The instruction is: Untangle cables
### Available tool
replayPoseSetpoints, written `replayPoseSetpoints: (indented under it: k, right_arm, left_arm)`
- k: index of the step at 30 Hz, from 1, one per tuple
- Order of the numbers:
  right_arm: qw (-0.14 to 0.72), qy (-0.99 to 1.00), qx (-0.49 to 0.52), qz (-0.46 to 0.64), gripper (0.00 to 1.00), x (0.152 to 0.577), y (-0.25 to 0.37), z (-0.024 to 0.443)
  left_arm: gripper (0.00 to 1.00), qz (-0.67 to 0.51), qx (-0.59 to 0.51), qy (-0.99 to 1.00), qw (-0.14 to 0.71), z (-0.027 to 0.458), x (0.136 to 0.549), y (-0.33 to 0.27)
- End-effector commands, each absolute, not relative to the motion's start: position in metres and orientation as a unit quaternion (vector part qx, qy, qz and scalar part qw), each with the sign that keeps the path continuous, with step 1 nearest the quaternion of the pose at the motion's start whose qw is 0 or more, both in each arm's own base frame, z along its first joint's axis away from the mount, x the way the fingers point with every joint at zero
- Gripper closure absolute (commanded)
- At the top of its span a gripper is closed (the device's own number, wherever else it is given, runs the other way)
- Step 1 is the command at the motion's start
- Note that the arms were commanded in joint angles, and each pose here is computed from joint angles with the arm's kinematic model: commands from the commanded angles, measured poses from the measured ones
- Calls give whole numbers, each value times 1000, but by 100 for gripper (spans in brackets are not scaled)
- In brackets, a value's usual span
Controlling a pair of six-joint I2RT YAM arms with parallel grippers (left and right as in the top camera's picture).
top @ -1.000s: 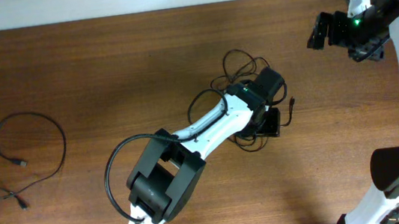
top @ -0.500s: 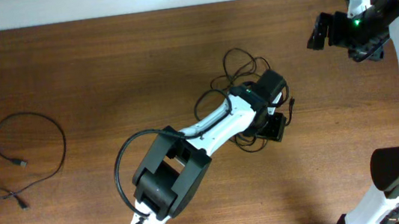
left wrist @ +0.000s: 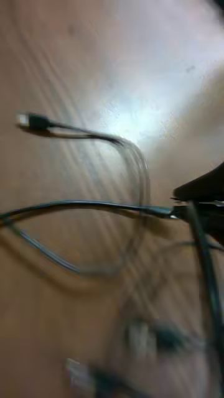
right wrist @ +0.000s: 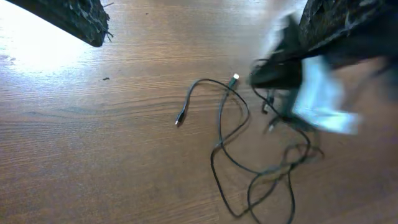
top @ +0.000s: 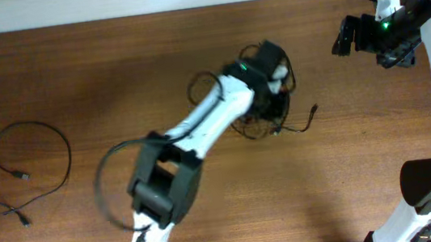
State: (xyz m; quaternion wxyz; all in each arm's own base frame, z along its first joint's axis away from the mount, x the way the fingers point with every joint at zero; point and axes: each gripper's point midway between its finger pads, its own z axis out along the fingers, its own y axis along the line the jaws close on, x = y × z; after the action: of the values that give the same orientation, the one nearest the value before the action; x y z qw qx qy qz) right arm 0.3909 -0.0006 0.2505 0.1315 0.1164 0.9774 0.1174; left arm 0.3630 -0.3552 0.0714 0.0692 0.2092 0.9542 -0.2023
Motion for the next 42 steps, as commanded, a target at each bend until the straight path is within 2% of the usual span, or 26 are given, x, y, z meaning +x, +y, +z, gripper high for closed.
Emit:
replayPoseSetpoints:
  k: [1, 4, 6, 8, 10, 14, 18, 23, 26, 36, 42]
  right_arm:
    - [131, 979, 109, 114, 1, 392, -1, 249]
    - [131, 979, 109, 115, 1, 392, 0, 250]
    - [131, 978, 107, 126, 1, 392, 4, 250]
    - [130, 975, 84, 159, 1, 391, 16, 254]
    - [123, 961, 48, 243, 1, 386, 44, 264]
    - [126, 919, -20, 374, 1, 380, 98, 292]
    - [121, 912, -75, 384, 1, 374, 144, 295]
    - [130, 899, -56, 414, 0, 387, 202, 308]
    - [116, 893, -36, 433, 6, 395, 235, 305]
    - [26, 890, 30, 454, 7, 418, 322, 238]
    - [22, 915, 47, 401, 8, 427, 297, 198]
  left_arm:
    - [100, -251, 230, 913, 225, 244, 388, -328]
    - [100, -271, 204, 884, 322, 347, 381, -281]
    - [100, -280, 192, 860, 382, 398, 368, -254]
    - [100, -285, 185, 842, 420, 427, 361, -239]
    - [100, -290, 178, 817, 464, 460, 353, -225]
    - [100, -294, 164, 815, 472, 466, 354, -222]
    - [100, -297, 113, 818, 480, 466, 373, -220]
    - [100, -321, 92, 795, 507, 487, 380, -222]
    - [100, -329, 76, 789, 514, 493, 382, -222]
    - [100, -406, -23, 730, 549, 542, 397, -200]
    - [100, -406, -41, 636, 655, 622, 378, -141]
